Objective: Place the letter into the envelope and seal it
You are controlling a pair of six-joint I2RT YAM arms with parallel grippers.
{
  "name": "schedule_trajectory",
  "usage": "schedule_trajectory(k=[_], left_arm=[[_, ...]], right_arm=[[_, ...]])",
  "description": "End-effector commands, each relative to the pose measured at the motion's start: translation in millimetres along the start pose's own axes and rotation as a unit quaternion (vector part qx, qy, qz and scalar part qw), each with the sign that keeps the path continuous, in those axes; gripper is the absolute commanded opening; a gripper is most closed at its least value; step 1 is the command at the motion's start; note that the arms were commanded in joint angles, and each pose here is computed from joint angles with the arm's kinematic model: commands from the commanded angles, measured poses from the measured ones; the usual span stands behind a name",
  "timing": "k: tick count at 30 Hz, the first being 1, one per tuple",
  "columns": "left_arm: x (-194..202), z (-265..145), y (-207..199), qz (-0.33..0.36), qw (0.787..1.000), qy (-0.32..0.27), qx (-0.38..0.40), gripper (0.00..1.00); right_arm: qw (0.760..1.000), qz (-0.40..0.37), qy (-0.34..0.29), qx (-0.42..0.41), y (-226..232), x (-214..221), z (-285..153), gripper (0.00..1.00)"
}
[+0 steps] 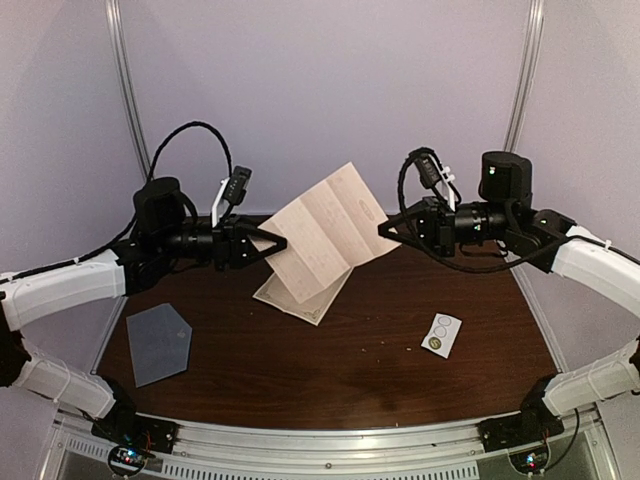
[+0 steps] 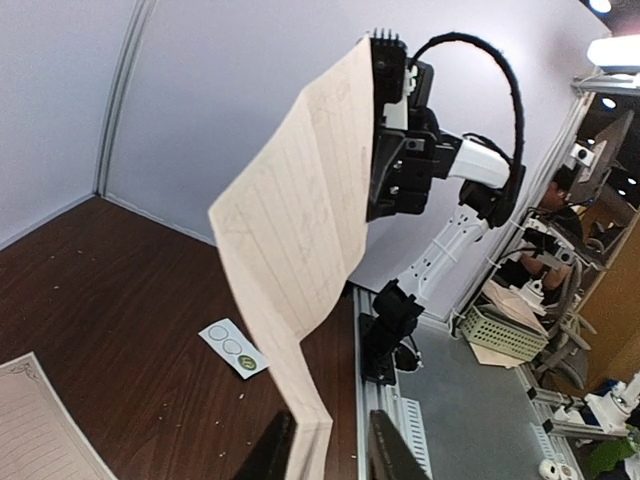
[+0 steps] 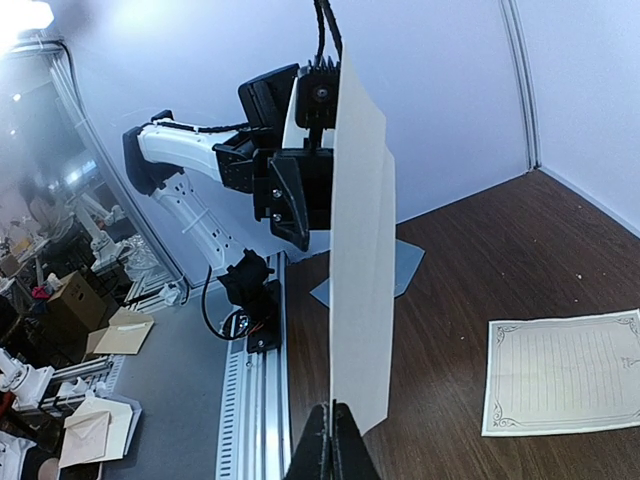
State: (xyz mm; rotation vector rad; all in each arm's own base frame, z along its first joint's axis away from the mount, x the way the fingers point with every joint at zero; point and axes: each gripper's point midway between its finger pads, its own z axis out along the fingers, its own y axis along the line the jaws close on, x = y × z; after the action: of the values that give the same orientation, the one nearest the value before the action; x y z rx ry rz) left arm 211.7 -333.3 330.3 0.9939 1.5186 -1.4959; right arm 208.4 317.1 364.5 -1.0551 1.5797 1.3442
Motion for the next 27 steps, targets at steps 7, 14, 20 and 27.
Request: schedule_trajectory(k=[7,14,20,27], left_arm=[[-9.8,3.8,14.3,0.023,0.999,-0.01,-0.03,0.0],[-8.3,2.0,-4.8,0.074,0.997,0.021,0.008,0.0],[-9.7,-2.1,-20.7,0.115,0.992,0.052,0.028,0.0],[-11.7,-4.1,-36.9,0.124,0.989,0.066,0.048,0.0]], right_arm=[[0.999,-0.014,-0.019,0.021,-2.0,-10.4,-2.0,0.36],[0.99,-0.013,-0.091,0.111,-26.2,-39.3,-28.5,0.88],[0.97,0.0,-0.14,0.198,-53.6,-52.8,-49.0,0.95],[0.946,0.076,-0.153,0.276,-111.5,-43.7,-65.7,0.98]])
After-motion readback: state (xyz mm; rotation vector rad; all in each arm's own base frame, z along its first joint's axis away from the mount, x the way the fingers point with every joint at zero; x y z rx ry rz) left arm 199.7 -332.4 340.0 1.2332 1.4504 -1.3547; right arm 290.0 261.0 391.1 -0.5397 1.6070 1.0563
